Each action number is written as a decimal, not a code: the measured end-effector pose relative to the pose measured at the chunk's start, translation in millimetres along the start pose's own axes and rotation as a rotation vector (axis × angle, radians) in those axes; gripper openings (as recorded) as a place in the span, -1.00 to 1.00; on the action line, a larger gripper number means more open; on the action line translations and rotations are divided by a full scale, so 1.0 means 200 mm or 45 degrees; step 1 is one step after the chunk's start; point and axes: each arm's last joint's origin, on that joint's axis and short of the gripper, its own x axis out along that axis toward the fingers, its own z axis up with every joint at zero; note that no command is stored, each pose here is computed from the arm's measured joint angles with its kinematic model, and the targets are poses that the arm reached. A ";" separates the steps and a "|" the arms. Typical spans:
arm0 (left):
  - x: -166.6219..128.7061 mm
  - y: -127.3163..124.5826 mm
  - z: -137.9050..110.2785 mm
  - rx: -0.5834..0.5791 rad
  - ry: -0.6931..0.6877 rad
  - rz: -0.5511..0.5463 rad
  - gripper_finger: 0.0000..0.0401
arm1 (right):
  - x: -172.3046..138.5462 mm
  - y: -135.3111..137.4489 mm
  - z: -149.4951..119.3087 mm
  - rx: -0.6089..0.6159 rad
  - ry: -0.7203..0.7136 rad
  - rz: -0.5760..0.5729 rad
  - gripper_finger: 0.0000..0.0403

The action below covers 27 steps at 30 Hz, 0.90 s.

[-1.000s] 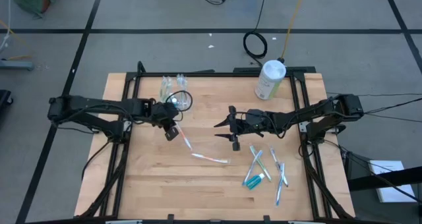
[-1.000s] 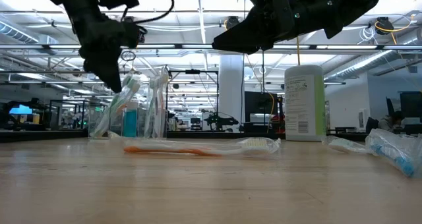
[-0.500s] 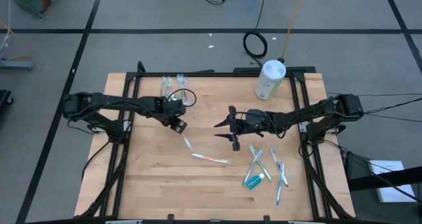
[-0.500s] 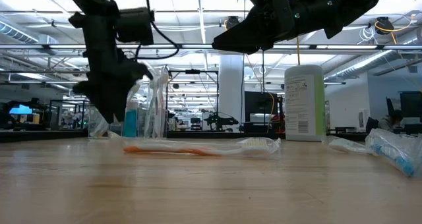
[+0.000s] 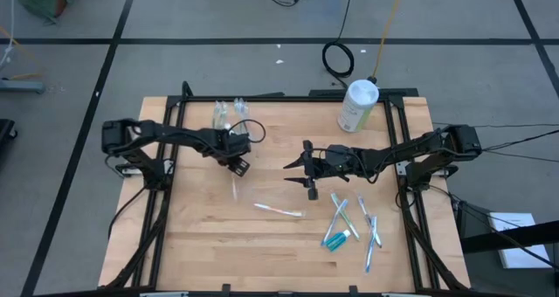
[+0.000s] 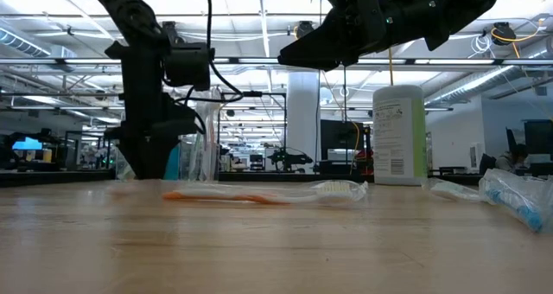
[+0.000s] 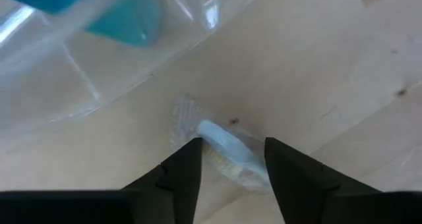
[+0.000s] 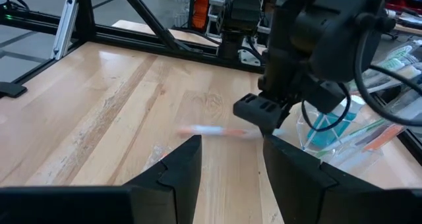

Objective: Pick & Place toothbrushing station
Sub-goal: Put the orange toothbrush into the transparent organizer

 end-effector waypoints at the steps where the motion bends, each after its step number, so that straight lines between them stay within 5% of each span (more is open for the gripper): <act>1: 0.00 0.00 0.00 0.013 0.004 0.001 -0.22 | 0.00 0.00 0.00 0.000 0.000 0.000 -0.23; 14: -0.02 -0.05 0.01 0.194 -0.037 -0.141 -0.95 | 0.00 0.00 0.00 0.000 0.000 0.000 -0.23; 20: -0.16 -0.11 0.01 0.273 -0.118 -0.222 -0.95 | 0.00 0.00 0.00 0.000 0.002 0.000 -0.23; 27: -0.50 -0.07 -0.02 0.276 -0.416 -0.319 -0.96 | 0.00 0.00 0.00 0.000 0.010 0.002 -0.23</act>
